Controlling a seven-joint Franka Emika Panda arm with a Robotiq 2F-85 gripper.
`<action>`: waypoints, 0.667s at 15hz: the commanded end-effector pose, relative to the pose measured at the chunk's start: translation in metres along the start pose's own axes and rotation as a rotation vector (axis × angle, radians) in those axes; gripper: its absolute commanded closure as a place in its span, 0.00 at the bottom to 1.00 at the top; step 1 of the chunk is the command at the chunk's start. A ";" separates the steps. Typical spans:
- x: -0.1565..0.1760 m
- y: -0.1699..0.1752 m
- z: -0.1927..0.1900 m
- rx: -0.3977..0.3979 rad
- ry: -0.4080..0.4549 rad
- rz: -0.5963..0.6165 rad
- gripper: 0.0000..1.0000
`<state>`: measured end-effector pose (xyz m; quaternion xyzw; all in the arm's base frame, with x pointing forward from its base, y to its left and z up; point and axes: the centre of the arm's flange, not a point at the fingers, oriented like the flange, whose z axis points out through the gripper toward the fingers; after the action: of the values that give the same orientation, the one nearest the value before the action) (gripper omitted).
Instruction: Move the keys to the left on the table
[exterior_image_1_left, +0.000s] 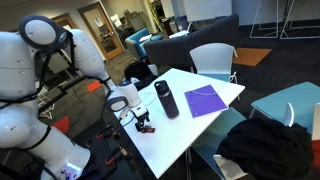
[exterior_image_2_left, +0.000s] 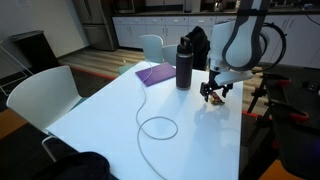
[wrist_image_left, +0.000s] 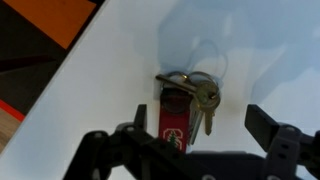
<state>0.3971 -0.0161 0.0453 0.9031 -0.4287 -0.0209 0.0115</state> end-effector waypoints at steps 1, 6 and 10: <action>0.004 0.001 0.006 0.011 0.014 -0.003 0.00; 0.005 0.001 0.009 0.009 0.015 0.000 0.49; 0.007 -0.004 0.006 0.019 0.025 -0.002 0.79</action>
<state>0.4054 -0.0158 0.0413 0.9029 -0.4296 -0.0158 0.0096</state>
